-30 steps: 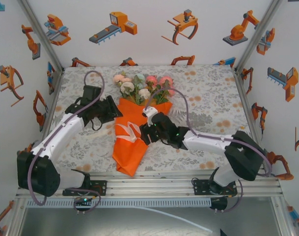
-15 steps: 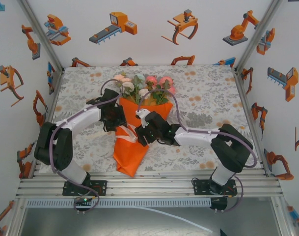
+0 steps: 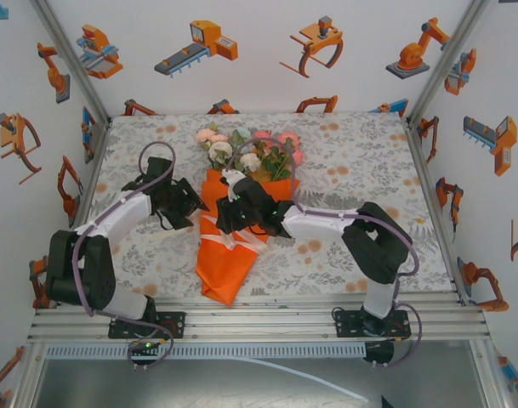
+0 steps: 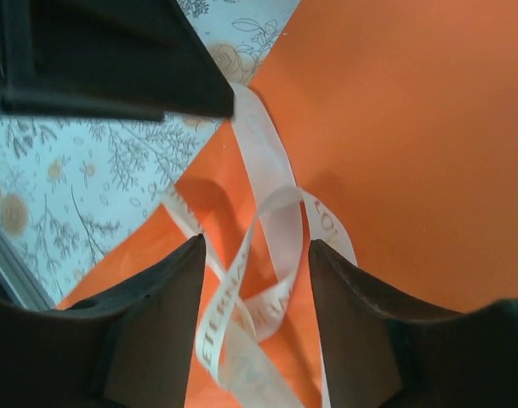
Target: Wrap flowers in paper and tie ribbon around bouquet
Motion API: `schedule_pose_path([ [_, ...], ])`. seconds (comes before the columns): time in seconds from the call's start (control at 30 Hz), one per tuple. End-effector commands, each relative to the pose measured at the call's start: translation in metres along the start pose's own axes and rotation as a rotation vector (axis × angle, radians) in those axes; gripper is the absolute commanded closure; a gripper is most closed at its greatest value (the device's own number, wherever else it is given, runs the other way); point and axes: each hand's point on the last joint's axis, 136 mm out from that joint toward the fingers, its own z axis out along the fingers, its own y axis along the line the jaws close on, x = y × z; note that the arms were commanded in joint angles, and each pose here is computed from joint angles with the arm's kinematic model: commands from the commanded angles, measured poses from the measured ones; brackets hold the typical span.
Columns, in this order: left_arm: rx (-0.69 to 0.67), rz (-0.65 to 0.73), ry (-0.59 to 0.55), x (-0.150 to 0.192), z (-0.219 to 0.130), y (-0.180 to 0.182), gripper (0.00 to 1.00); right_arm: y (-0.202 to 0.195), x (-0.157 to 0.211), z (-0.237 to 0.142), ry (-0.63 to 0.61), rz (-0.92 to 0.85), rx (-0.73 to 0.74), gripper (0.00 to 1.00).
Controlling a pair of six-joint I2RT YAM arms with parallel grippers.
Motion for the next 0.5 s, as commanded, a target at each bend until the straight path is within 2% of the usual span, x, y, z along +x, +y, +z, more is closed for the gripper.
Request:
schedule_pose_path([
  [0.0,0.106,-0.019,0.036,0.001,0.002,-0.027,0.44,0.002,-0.008,0.004,0.008,0.039,-0.008,0.6],
  [0.07,0.07,-0.025,0.038,0.0,0.008,-0.022,0.5,0.001,-0.009,0.005,0.007,0.045,-0.007,0.68],
  [0.13,0.026,-0.037,0.054,0.0,0.016,-0.014,0.54,0.001,-0.009,0.007,0.018,0.05,-0.009,0.71],
  [0.23,-0.004,-0.04,0.09,0.005,0.027,-0.008,0.56,0.0,-0.003,0.011,0.059,0.051,-0.007,0.61],
  [0.3,-0.024,-0.047,0.096,0.006,0.033,-0.003,0.58,-0.001,0.003,0.016,0.09,0.051,-0.008,0.59],
  [0.4,-0.036,-0.051,0.107,0.008,0.038,0.0,0.65,-0.003,0.004,0.021,0.108,0.056,0.003,0.67],
  [0.47,-0.039,-0.05,0.109,0.007,0.039,0.001,0.75,-0.007,-0.002,0.019,0.094,0.068,0.016,0.74],
])
